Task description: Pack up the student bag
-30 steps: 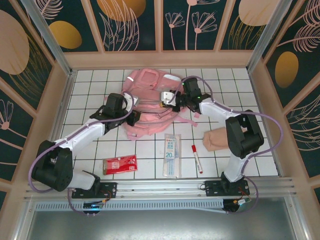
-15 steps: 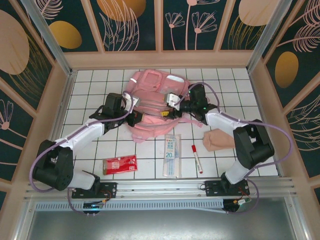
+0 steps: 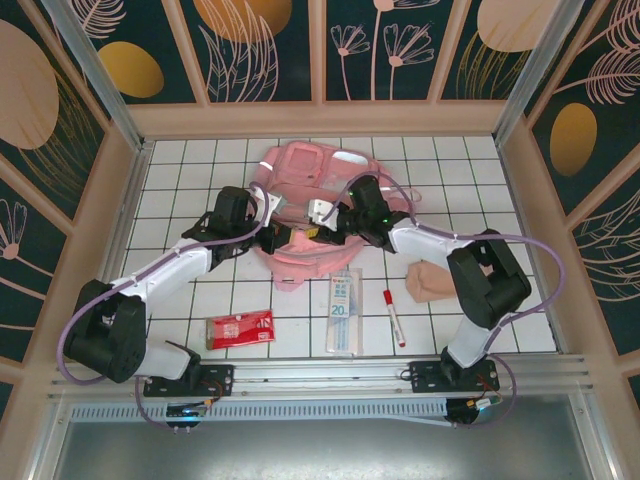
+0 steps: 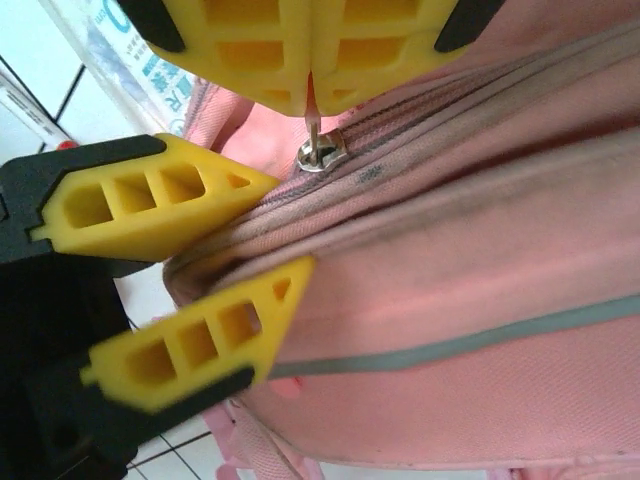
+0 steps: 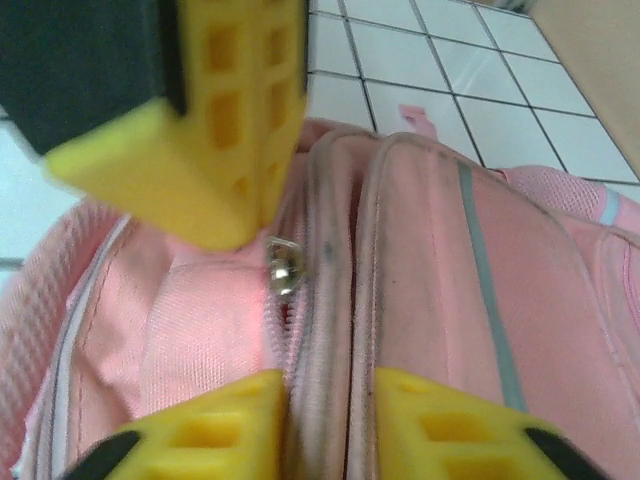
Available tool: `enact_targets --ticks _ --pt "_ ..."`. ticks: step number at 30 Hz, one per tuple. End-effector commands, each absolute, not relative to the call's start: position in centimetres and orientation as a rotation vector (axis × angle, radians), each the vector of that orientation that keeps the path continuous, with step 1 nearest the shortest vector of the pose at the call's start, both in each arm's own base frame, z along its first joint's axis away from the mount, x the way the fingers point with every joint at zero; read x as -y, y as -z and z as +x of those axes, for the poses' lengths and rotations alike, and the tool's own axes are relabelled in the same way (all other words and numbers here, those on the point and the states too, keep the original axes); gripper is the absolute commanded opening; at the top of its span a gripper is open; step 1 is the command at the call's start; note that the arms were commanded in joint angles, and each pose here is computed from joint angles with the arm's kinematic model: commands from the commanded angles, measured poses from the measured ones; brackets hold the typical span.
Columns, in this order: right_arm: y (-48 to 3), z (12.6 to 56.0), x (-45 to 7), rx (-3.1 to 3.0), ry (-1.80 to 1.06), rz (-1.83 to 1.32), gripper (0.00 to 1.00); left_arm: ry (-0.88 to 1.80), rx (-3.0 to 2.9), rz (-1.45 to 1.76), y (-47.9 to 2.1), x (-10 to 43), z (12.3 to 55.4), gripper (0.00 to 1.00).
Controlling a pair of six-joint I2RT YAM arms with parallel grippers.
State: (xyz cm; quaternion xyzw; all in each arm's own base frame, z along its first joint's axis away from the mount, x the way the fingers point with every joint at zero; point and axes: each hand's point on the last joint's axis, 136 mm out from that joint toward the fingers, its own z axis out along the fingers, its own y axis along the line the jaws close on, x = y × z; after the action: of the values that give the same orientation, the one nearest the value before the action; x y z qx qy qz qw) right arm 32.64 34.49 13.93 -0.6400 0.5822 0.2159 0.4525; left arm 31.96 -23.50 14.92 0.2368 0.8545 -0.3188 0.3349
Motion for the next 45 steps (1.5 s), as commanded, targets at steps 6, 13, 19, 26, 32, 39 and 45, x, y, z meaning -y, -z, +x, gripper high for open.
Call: enact_targets --ticks 6,13,19,26,32,39,45 --pt "-15.1 34.2 -32.1 -1.416 -0.333 -1.629 0.0 0.465 -2.236 0.658 -13.2 19.8 34.3 0.0" --pt "-18.6 32.6 -30.3 -1.258 -0.298 -1.639 0.0 0.229 -2.25 0.591 -11.8 15.7 36.8 0.0" --pt "-18.6 33.3 -28.3 -1.272 -0.26 -1.603 0.0 0.707 -2.133 0.909 -14.0 22.2 33.6 0.2" --pt "-19.8 32.8 -29.2 -1.231 -0.336 -1.56 0.0 0.941 -1.955 0.99 -17.2 26.4 29.6 0.58" --pt "-20.0 32.4 -29.5 -1.217 -0.367 -1.562 0.0 0.815 -2.052 1.011 -14.3 26.1 31.0 0.49" --pt "-20.4 31.2 -30.6 -1.186 -0.402 -1.588 0.0 0.653 -2.095 0.956 -13.2 25.7 34.6 0.47" --pt "-19.1 29.7 -32.3 -1.165 -0.445 -1.632 0.0 0.791 -2.015 1.009 -13.5 27.2 33.5 0.48"
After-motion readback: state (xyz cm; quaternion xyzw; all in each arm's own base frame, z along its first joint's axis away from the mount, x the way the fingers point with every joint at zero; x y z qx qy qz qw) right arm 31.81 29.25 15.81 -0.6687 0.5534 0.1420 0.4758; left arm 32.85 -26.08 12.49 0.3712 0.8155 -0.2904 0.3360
